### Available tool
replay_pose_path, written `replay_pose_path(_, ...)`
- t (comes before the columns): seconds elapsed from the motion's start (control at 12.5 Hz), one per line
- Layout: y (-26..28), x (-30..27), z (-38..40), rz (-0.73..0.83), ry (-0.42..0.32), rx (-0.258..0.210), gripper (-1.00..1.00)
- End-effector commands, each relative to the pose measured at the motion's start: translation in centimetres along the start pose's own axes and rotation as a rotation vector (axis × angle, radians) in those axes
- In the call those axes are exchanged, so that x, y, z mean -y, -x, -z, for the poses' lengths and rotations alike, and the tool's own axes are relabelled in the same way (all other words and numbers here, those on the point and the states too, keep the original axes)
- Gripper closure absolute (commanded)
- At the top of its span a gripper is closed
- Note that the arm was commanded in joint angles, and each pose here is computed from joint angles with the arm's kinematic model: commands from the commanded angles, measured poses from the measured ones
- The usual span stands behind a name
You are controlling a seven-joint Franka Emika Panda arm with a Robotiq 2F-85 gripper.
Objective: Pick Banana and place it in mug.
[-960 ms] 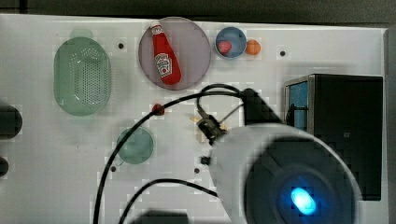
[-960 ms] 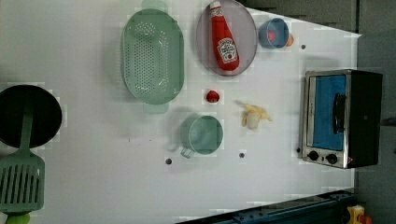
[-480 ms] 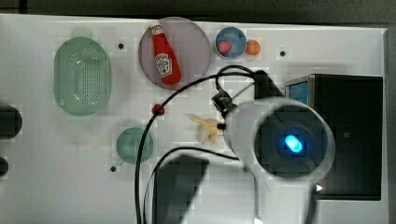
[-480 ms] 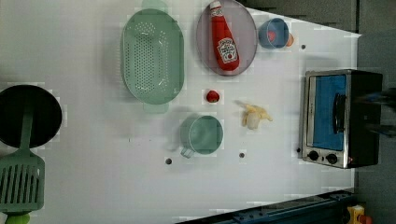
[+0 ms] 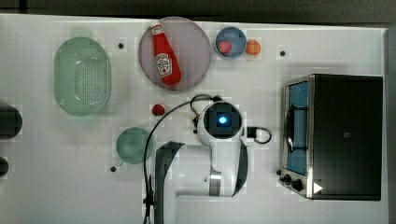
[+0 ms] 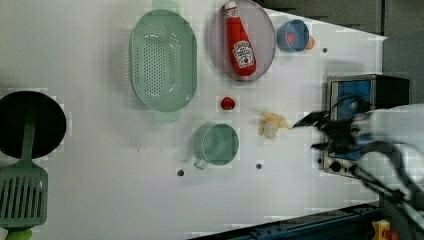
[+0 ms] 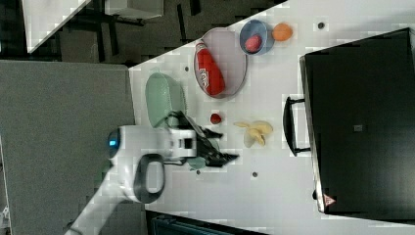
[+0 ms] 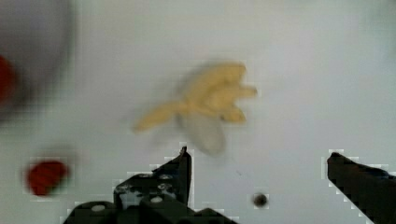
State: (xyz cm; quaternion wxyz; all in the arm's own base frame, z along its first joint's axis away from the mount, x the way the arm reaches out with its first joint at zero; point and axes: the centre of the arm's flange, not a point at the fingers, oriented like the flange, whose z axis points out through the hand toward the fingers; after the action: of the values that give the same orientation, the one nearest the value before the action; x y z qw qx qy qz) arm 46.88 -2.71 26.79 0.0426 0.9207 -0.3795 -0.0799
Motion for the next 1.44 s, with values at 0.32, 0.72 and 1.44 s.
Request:
replay_pose_path(0.32, -1.7, 2.6, -7.3, 0.253, -0.07, -0.088, -1.0)
replay_pose_path(0.72, -1.6, 3.0, -11.1, 0.259, -0.075, -0.096, -0.44)
replay_pose_path(1.44, -1.3, 1.6, -0.8, 0.242, -0.132, -0.166, 0.43)
